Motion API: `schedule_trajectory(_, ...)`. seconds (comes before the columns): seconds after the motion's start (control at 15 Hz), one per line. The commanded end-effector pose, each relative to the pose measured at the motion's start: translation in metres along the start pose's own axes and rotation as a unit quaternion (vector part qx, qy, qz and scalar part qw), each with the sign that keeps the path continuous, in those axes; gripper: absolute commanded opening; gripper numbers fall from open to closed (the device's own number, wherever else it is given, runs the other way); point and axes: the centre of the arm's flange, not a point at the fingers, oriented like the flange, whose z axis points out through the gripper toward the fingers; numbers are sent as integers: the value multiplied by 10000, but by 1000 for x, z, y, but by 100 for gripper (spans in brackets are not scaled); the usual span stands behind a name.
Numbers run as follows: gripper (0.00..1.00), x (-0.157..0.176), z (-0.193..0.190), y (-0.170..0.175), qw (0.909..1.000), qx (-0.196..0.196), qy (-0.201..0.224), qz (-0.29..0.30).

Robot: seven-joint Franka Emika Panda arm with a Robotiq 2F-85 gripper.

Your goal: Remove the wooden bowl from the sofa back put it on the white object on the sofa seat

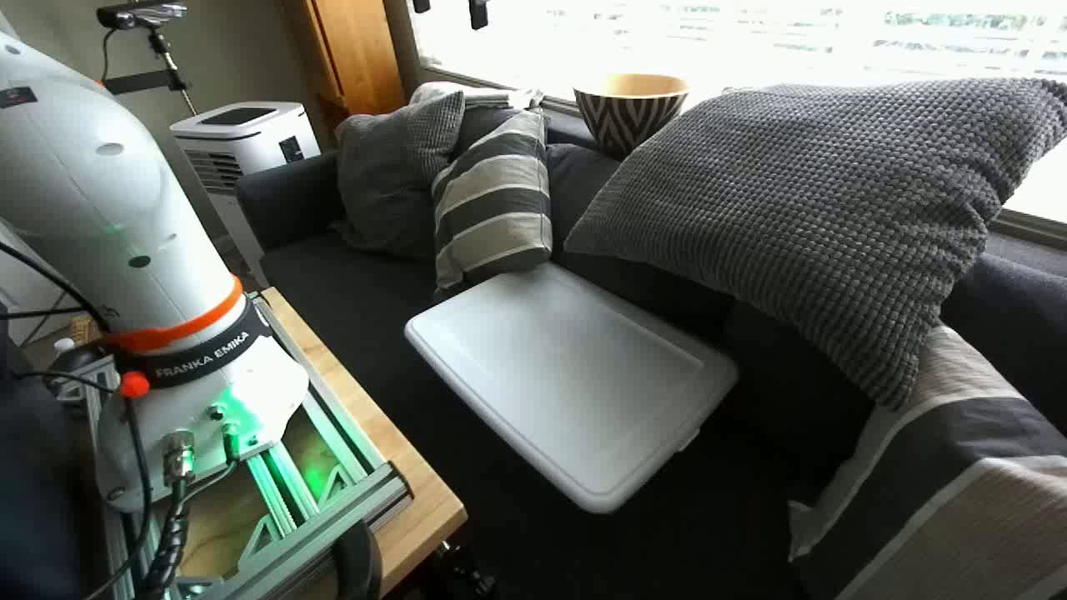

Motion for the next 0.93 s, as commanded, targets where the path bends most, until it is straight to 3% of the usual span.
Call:
schedule_trajectory(0.0, 100, 0, 0, 0, 10000, 0, 0, 0)
schedule_trajectory(0.47, 100, 0, 0, 0, 10000, 0, 0, 0)
schedule_trajectory(0.67, 100, 40, -5, -23, 9999, -67, -44, 143)
schedule_trajectory(0.87, 100, 89, -2, -60, 9956, -125, -248, 898)
